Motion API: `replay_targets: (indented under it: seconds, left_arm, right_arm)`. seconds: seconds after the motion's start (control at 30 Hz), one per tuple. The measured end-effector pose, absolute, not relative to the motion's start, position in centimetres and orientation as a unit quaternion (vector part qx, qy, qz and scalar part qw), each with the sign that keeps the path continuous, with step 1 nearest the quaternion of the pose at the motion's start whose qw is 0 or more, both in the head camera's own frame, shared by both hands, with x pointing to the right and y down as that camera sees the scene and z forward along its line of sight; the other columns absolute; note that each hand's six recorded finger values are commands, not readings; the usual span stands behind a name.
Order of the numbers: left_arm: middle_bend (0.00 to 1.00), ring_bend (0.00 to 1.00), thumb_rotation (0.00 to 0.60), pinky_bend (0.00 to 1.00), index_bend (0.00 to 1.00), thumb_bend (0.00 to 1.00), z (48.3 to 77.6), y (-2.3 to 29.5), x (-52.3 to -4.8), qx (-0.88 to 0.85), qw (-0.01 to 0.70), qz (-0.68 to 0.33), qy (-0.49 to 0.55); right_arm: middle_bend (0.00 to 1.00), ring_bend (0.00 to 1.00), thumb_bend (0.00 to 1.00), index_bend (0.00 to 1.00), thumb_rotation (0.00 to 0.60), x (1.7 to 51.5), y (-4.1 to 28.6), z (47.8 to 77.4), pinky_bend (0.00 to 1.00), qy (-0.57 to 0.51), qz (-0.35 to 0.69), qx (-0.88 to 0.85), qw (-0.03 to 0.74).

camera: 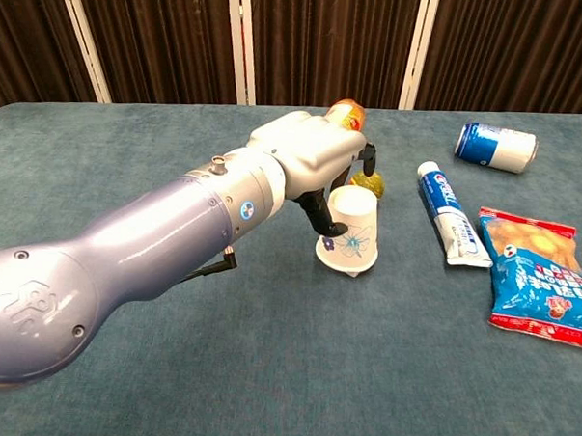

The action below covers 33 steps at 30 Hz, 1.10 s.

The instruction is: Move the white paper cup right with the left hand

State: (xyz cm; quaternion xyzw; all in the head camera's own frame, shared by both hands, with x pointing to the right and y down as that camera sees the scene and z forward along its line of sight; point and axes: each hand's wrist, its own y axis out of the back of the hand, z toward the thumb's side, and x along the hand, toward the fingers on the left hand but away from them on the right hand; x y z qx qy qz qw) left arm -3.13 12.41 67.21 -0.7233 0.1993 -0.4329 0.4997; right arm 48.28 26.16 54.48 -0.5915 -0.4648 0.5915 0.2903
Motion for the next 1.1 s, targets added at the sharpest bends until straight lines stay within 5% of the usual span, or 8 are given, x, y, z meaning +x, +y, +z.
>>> replay_targets:
  seconds: [0.13,0.37,0.77,1.1]
  left_arm:
    - [0.4,0.41,0.6,0.45,0.21,0.27,67.6,12.3,-3.0,-0.724,0.495,-0.435,0.201]
    - [0.12,0.16,0.6,0.23,0.06,0.13,68.3,12.8,-2.9,-0.73,0.487,-0.44,0.191]
    - [0.09,0.14,0.6,0.2,0.05,0.13,66.4,13.1,-5.3,-0.731,0.484,-0.433,0.212]
    - [0.06,0.11,0.6,0.19,0.04,0.12,62.3,12.1,-16.1,-0.68,0.515,-0.458,0.25]
  right_arm:
    - [0.0,0.0,0.31,0.0,0.6,48.2,26.2,54.5,0.04,-0.464,0.592,-0.592,0.291]
    - [0.0,0.0,0.31,0.0,0.6,48.2,26.2,54.5,0.04,-0.463,0.591,-0.593,0.29]
    - [0.0,0.0,0.31,0.0,0.6,48.1,26.3,54.7,0.04,-0.459,0.595,-0.592,0.292]
    - [0.0,0.0,0.31,0.0,0.6,47.9,26.1,54.7,0.03,-0.454,0.598,-0.587,0.303]
